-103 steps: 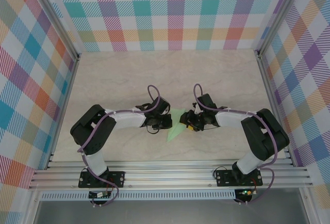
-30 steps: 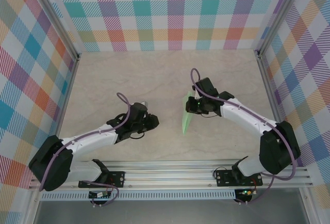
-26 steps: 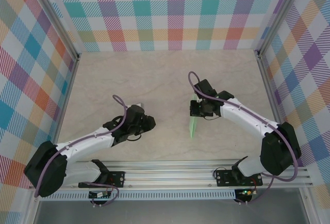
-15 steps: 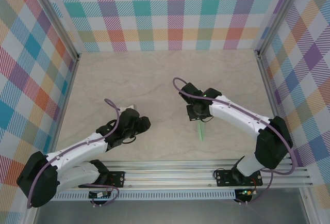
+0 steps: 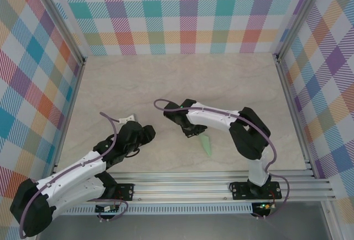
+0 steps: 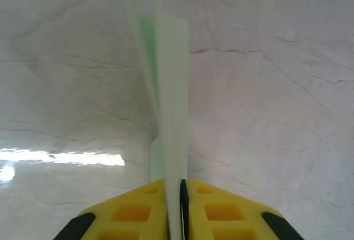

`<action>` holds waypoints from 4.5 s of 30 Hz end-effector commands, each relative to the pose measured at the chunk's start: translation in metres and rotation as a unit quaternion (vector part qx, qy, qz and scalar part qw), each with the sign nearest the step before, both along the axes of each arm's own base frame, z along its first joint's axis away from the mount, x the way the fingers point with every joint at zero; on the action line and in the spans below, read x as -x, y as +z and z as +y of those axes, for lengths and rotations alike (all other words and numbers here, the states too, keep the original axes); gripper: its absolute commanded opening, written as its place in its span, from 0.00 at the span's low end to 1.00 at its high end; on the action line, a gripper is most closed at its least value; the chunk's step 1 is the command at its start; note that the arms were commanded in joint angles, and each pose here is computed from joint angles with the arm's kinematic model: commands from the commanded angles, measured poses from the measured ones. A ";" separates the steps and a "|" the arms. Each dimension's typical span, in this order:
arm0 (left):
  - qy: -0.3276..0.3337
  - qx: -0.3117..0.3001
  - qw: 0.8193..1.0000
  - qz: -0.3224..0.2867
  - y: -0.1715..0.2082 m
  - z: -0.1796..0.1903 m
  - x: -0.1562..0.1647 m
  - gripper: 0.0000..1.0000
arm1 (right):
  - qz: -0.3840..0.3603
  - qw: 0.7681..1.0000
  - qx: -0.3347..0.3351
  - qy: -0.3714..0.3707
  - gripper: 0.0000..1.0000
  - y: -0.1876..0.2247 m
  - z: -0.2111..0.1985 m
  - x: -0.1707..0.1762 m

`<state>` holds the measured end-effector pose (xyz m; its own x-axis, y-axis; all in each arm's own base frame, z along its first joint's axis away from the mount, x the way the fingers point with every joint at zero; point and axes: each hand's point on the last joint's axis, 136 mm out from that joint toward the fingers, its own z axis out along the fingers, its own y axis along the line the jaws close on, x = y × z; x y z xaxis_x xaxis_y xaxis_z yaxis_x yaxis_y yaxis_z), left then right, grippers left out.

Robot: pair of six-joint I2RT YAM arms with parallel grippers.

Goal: Fold a paper plane with a square sheet of paper (pick it up from the middle)
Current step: Turn over the paper at the bottom-center of the table, then perform the fifth fold on the wing at the bottom-center of the table.

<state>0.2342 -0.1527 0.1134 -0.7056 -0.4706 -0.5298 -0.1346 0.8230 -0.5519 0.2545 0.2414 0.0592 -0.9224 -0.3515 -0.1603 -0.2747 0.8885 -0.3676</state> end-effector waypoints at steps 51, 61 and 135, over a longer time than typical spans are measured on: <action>-0.155 0.042 0.979 0.121 -0.052 -0.104 0.028 0.60 | 0.179 0.884 -0.429 -0.048 0.08 -0.038 0.014 0.068; -0.171 0.059 0.974 0.134 -0.056 -0.136 0.029 0.70 | 0.188 0.878 -0.435 -0.068 0.08 -0.053 0.006 0.066; -0.136 0.085 0.973 0.168 -0.058 -0.177 0.005 0.08 | -0.167 0.893 -0.203 0.367 0.49 -0.032 0.021 0.096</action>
